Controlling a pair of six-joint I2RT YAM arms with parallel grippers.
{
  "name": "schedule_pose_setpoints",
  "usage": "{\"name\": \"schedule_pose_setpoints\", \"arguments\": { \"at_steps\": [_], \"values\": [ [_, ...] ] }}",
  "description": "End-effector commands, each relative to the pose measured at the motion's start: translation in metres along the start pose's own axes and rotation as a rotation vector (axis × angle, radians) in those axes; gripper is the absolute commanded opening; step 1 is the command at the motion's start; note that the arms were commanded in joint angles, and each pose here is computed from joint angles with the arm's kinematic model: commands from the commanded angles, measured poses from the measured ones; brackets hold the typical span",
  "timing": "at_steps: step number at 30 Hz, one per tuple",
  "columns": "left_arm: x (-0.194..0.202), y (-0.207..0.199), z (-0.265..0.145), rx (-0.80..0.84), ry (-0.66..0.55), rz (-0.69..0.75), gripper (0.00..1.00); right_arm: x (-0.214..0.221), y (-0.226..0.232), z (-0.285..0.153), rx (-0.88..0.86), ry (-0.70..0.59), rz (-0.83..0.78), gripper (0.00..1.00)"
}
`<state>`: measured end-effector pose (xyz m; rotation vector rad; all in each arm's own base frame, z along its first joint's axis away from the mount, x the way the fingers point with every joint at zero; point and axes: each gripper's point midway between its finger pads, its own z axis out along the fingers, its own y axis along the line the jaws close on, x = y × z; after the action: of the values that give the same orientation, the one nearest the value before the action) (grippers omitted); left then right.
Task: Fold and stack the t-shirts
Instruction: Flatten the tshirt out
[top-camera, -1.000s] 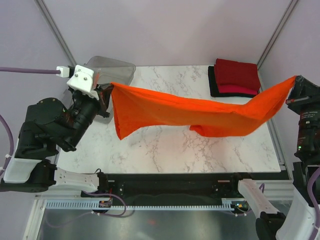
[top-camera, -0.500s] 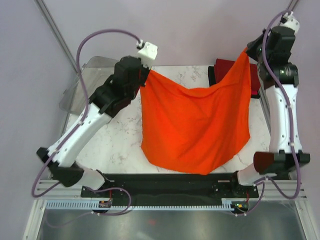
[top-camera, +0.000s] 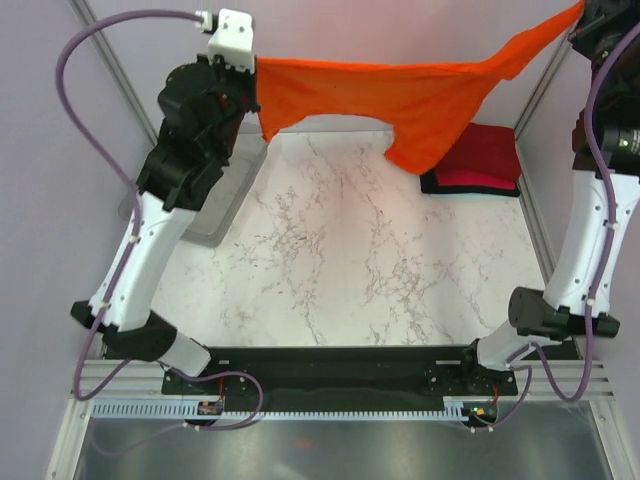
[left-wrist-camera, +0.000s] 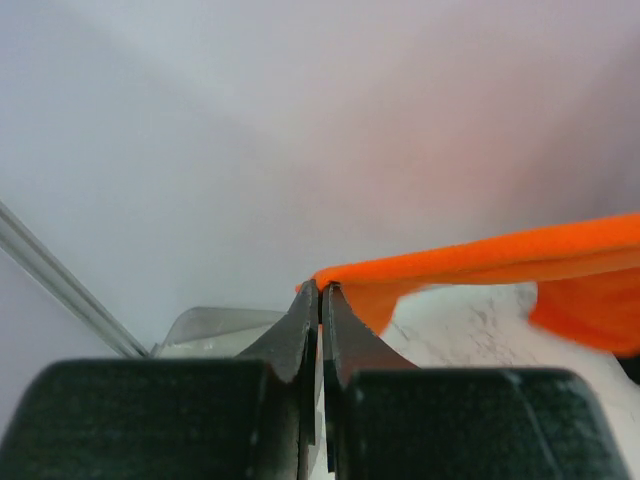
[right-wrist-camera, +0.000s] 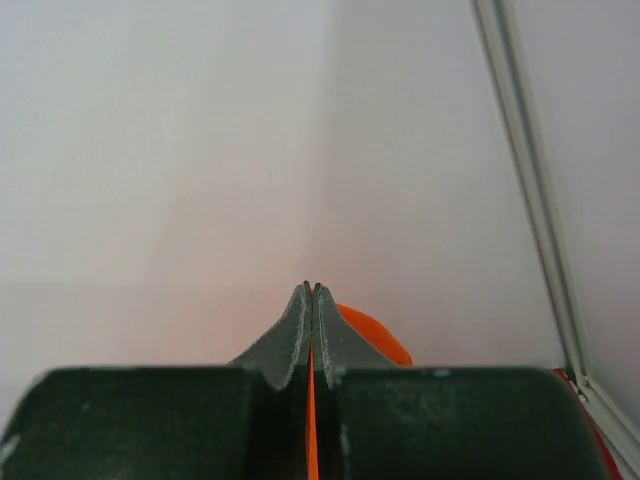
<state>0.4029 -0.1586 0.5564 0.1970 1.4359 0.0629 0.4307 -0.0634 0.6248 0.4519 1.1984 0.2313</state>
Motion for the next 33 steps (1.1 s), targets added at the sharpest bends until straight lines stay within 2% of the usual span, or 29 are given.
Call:
{"name": "schedule_pose_setpoints", "arguments": {
  "at_steps": [1, 2, 4, 5, 7, 8, 9, 10, 11, 12, 13, 16, 19, 22, 26, 29, 33],
  "values": [
    [0.011, -0.008, -0.03, 0.101, 0.001, -0.065, 0.02, -0.033, 0.009, -0.035, -0.044, -0.065, -0.026, 0.0],
    [0.02, -0.013, -0.039, 0.134, 0.016, -0.072, 0.02, -0.003, -0.005, -0.033, -0.015, 0.009, -0.042, 0.0],
    [0.054, -0.027, -0.065, 0.203, 0.085, -0.073, 0.02, 0.002, -0.007, -0.06, -0.014, 0.036, -0.048, 0.0],
    [0.067, -0.031, -0.074, 0.215, 0.116, -0.071, 0.02, 0.044, -0.029, -0.063, 0.037, 0.137, -0.039, 0.0],
    [0.105, -0.041, -0.105, 0.266, 0.205, -0.105, 0.02, 0.066, -0.032, -0.099, 0.028, 0.219, -0.021, 0.0],
    [0.119, -0.049, -0.116, 0.287, 0.244, -0.158, 0.02, 0.116, -0.056, -0.112, 0.074, 0.338, -0.008, 0.0],
    [0.131, -0.062, -0.13, 0.348, 0.274, -0.175, 0.02, 0.134, -0.069, -0.127, 0.124, 0.377, 0.009, 0.0],
    [0.169, -0.073, -0.143, 0.373, 0.362, -0.163, 0.02, 0.14, -0.078, -0.157, 0.179, 0.402, 0.028, 0.0],
    [0.18, -0.077, -0.157, 0.39, 0.4, -0.21, 0.02, 0.181, -0.106, -0.179, 0.273, 0.497, 0.037, 0.0],
    [0.197, -0.087, -0.17, 0.432, 0.451, -0.219, 0.02, 0.185, -0.113, -0.201, 0.309, 0.502, 0.045, 0.0],
    [0.237, -0.092, -0.186, 0.443, 0.567, -0.193, 0.02, 0.22, -0.134, -0.226, 0.374, 0.606, 0.033, 0.0],
    [0.303, -0.105, -0.224, 0.472, 0.765, -0.208, 0.02, 0.255, -0.163, -0.282, 0.517, 0.712, 0.045, 0.0],
    [0.346, -0.119, -0.25, 0.497, 0.901, -0.249, 0.02, 0.278, -0.185, -0.313, 0.636, 0.747, 0.065, 0.0],
    [0.371, -0.127, -0.263, 0.495, 0.989, -0.253, 0.02, 0.272, -0.204, -0.321, 0.749, 0.664, 0.064, 0.0],
    [0.388, -0.132, -0.274, 0.49, 1.045, -0.258, 0.02, 0.255, -0.22, -0.323, 0.858, 0.554, 0.048, 0.0],
    [0.395, -0.142, -0.288, 0.538, 1.085, -0.275, 0.02, 0.261, -0.224, -0.328, 0.879, 0.561, 0.055, 0.0],
    [0.409, -0.143, -0.302, 0.521, 1.126, -0.268, 0.02, 0.27, -0.234, -0.342, 0.901, 0.584, 0.017, 0.0]
  ]
}}
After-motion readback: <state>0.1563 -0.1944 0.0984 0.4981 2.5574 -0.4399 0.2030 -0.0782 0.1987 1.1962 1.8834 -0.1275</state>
